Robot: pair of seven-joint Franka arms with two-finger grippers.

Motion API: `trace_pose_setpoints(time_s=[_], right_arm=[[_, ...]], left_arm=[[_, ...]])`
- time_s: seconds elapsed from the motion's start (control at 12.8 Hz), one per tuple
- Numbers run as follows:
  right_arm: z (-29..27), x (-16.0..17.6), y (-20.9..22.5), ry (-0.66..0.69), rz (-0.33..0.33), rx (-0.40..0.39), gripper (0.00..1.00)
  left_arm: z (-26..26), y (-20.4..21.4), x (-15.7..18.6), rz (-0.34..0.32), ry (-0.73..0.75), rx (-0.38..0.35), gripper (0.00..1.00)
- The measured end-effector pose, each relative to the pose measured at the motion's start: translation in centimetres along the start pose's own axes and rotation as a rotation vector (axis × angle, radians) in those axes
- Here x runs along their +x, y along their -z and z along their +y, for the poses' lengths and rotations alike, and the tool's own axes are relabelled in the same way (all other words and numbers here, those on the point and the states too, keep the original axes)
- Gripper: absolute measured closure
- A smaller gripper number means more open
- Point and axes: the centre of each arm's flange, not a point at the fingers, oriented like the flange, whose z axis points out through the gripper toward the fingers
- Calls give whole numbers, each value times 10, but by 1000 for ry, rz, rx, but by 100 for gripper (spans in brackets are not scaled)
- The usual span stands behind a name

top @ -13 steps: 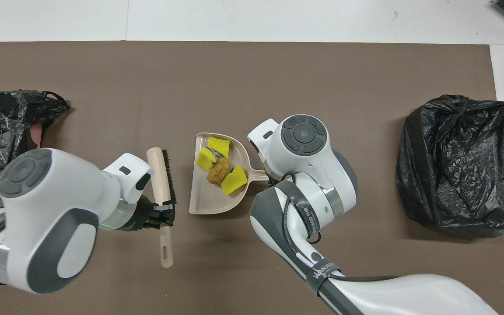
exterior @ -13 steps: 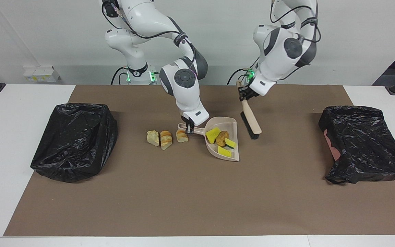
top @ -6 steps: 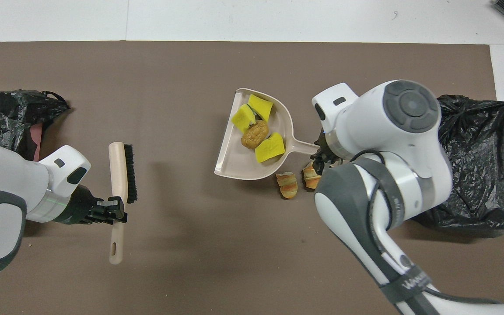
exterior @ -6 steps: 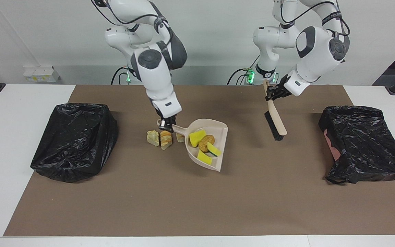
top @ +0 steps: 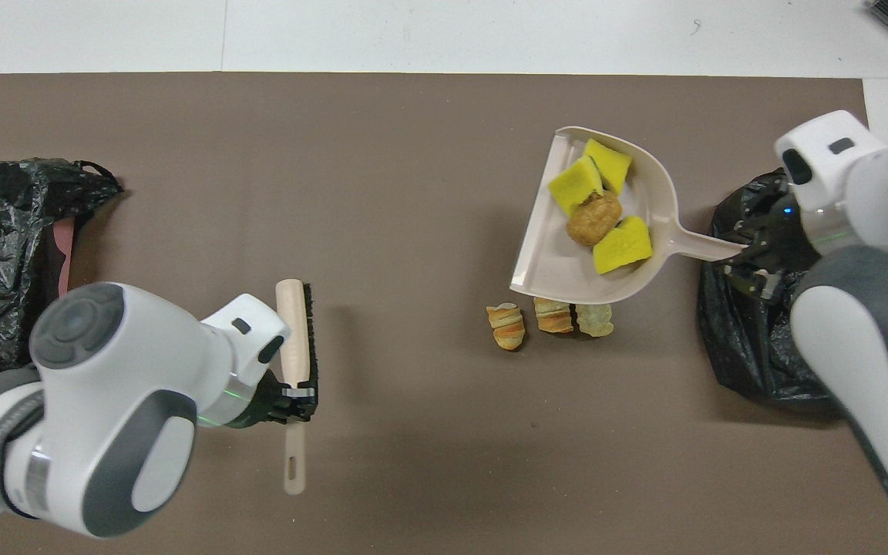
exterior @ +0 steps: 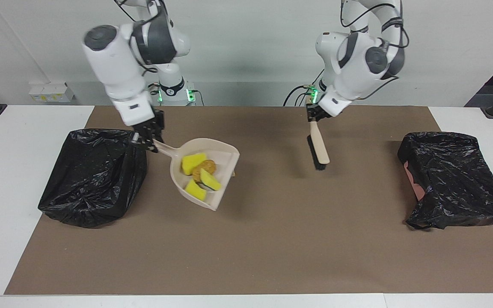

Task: Sweep and dump trash in bin
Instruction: 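Carry the loaded dustpan to the black bag with the right gripper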

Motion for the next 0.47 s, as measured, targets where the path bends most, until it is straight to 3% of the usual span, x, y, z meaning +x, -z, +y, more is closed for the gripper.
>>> trace_pose_setpoints(time_s=[0.23,0.47], right_arm=[[31,-104,7,-26,-3,7,69],[44,-201,22,-23,-23,-13,69]], left_arm=[[46,-57,-21,38,-5,21,75],[61,-87,-35,33,-20,43,75]])
